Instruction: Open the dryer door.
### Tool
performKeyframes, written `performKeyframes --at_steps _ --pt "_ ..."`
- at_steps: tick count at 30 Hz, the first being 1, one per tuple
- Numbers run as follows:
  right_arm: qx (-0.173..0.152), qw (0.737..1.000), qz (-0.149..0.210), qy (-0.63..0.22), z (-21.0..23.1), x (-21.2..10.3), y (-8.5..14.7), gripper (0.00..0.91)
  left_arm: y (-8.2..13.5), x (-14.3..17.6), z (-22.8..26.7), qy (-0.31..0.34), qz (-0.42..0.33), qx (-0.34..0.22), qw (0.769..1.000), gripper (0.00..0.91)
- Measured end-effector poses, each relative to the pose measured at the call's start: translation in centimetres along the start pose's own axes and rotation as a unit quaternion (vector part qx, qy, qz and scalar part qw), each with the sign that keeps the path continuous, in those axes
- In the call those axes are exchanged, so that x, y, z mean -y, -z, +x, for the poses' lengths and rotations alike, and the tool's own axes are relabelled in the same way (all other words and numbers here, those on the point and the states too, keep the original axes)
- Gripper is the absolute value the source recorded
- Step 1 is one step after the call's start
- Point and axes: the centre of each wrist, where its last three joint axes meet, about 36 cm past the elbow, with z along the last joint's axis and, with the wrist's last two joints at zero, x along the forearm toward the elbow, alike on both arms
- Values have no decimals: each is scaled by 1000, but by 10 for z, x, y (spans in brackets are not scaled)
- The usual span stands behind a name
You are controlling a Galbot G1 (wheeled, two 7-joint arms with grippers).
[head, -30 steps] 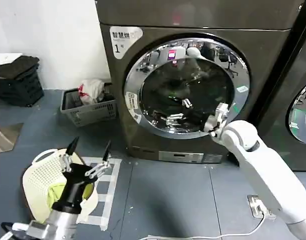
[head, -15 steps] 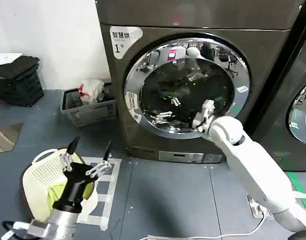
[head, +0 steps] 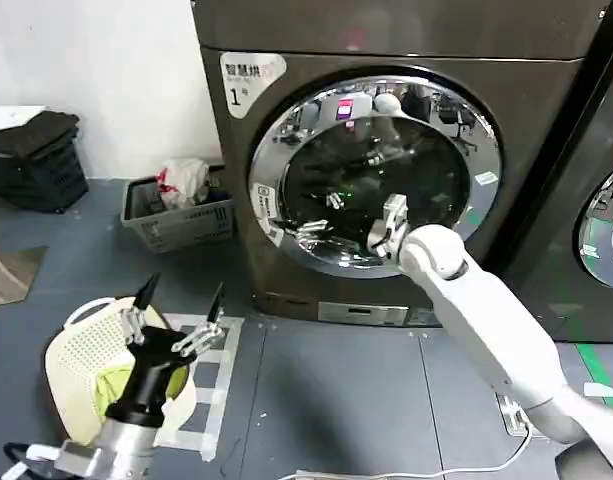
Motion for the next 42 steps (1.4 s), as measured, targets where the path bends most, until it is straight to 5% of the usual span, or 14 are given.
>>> performKeyframes --at_steps 42 --pt "-18 997 4 72 -67 -3 4 907 -2 -2 -2 -1 -2 1 1000 907"
